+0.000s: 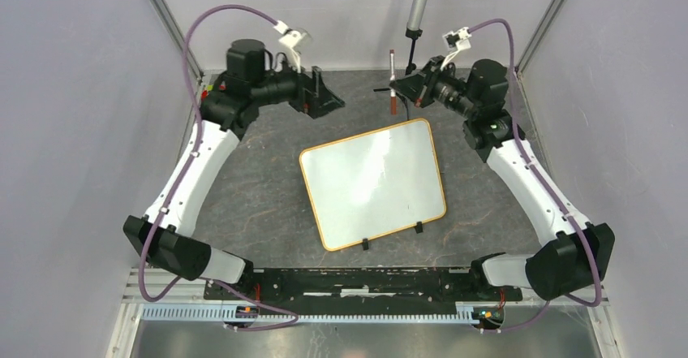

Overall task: Write a sentence on the whiteboard
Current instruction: Open the whiteboard marker.

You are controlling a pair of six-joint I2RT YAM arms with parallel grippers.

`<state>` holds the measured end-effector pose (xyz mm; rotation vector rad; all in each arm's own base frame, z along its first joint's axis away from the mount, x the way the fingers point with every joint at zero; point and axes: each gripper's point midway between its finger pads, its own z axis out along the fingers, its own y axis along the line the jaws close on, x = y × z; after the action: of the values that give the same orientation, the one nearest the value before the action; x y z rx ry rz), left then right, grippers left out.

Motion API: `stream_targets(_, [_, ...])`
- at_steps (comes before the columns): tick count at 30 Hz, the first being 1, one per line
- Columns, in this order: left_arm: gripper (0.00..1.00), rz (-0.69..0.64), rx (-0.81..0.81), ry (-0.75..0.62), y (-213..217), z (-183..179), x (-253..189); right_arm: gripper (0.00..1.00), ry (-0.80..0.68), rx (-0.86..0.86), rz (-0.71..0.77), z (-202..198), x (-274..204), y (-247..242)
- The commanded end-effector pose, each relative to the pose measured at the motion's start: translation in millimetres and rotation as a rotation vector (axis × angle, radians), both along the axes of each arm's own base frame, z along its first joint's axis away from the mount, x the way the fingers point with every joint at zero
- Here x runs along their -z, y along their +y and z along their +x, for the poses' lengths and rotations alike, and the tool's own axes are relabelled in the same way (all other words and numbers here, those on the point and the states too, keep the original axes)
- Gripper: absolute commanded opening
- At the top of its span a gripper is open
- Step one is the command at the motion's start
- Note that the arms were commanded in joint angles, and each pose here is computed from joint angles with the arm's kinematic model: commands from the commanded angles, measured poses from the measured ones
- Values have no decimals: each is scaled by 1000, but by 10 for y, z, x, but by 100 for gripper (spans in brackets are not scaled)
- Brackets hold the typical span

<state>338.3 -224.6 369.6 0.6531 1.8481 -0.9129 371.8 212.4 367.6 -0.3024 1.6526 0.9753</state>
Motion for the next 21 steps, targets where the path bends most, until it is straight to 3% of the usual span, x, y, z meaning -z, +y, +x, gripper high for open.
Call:
stream_targets(1, [94,-56,-100,-2,-255,134,-1,0,-16,62,102,77,-349,223])
stream_targets(8, [90,-112,-120,14,-674,167,108,0,102,117,137,171,-322,468])
stream_targets(9, [89,-112,-130,20,-708,191,137,0,-23,109,212,-338,-998,242])
stream_targets(10, [89,-119,-127,33,-753,204,167,0,143,136,129,172,-257,498])
stream_targets(18, [80,-142,-84,38,-1070,217,174,0,188,177,120,167,-194,615])
stream_targets(21, [68,-143,-111,43,-1080,281,182,0,199,178,119,158,-172,634])
